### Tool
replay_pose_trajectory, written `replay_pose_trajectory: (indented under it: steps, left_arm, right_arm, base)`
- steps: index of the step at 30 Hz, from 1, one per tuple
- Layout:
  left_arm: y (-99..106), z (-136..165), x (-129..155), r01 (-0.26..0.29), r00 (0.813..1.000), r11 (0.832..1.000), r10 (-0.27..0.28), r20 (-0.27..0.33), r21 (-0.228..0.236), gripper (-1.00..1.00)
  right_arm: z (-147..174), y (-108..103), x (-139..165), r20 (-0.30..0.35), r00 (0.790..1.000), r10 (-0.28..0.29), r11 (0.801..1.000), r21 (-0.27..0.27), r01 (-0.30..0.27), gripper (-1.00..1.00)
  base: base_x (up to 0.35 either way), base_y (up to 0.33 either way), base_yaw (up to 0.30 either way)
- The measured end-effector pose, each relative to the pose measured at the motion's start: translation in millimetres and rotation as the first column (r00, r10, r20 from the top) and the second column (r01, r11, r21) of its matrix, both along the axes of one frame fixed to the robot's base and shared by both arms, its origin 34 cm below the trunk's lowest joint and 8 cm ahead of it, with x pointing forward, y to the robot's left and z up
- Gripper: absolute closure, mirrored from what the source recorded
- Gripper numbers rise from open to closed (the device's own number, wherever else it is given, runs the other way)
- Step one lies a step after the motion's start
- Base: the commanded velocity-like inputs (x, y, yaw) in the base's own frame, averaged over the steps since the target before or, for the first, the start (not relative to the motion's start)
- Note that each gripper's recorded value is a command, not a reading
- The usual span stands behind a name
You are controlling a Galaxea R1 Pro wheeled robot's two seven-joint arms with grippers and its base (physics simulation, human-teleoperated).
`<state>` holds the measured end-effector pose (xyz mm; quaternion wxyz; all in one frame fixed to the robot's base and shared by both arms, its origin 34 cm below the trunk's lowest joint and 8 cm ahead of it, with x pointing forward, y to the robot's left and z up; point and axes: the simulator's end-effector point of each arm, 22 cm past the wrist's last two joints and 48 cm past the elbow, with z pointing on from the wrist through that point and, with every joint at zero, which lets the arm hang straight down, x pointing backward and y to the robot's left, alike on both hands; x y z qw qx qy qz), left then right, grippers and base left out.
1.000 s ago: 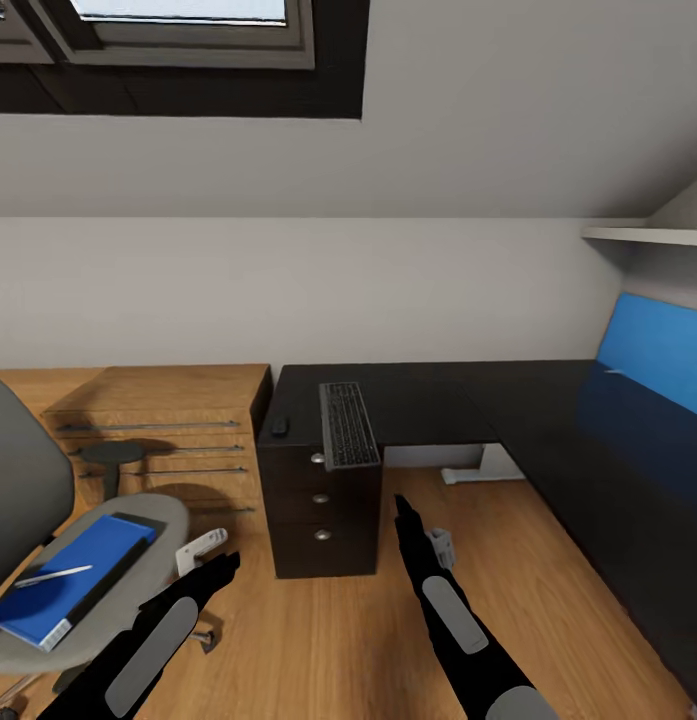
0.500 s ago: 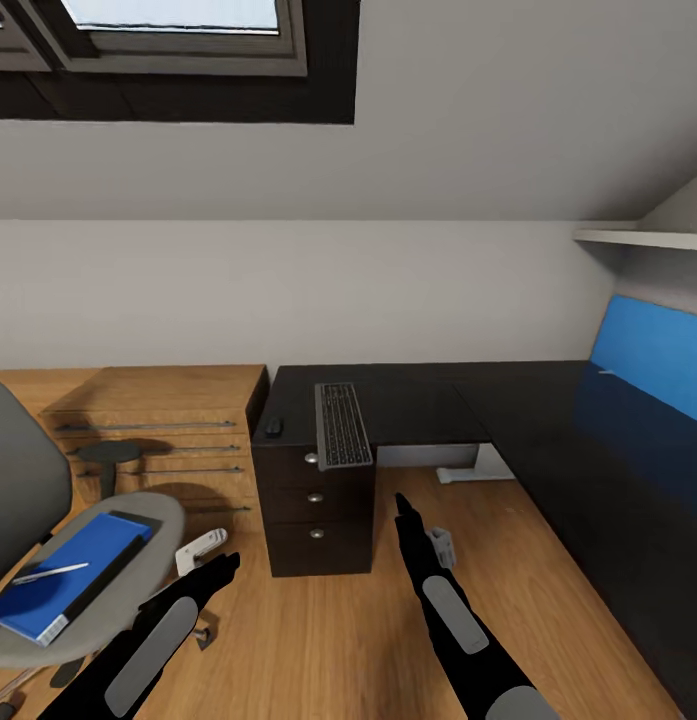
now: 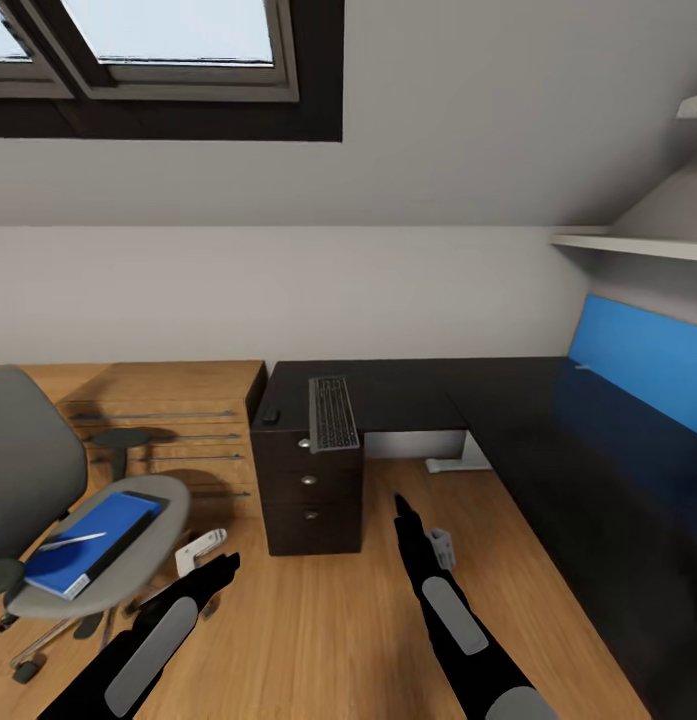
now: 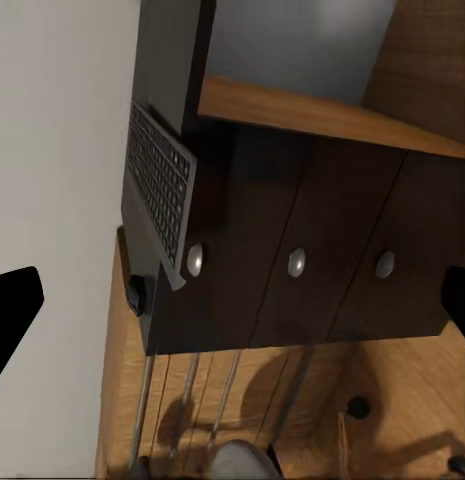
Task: In the bedroom, organize the workspace by keeping the computer under the desk, ensuring the monitor is on the desk, placing the keyboard on the desk next to the monitor, placing the mouse on the desk next to the keyboard, moving the folder from the swivel chair onto the desk next to the mouse, stacking the notebook on top of the folder with the pen on top of the notebook, and positioning the swivel chair next to the desk.
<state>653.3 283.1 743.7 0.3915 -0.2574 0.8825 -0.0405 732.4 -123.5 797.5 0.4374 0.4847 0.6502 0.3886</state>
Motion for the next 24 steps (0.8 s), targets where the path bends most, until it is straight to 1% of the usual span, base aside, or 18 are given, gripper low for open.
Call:
replay_pose_trajectory:
  steps: [20, 24]
  left_arm:
    - [0, 31, 0, 0.0, 1.0, 1.0, 0.0, 0.0, 0.001, -1.0]
    - [0, 37, -1, 0.0, 1.0, 1.0, 0.0, 0.0, 0.001, -1.0]
  right_arm:
    - [30, 0, -1, -0.002, 1.0, 0.0, 1.0, -0.001, 0.0, -1.0]
    - [36, 0, -1, -0.003, 1.0, 0.0, 1.0, -0.001, 0.0, -1.0]
  base:
    - [-0.335, -0.002, 0.0]
    - [-0.335, -0.057, 0.0]
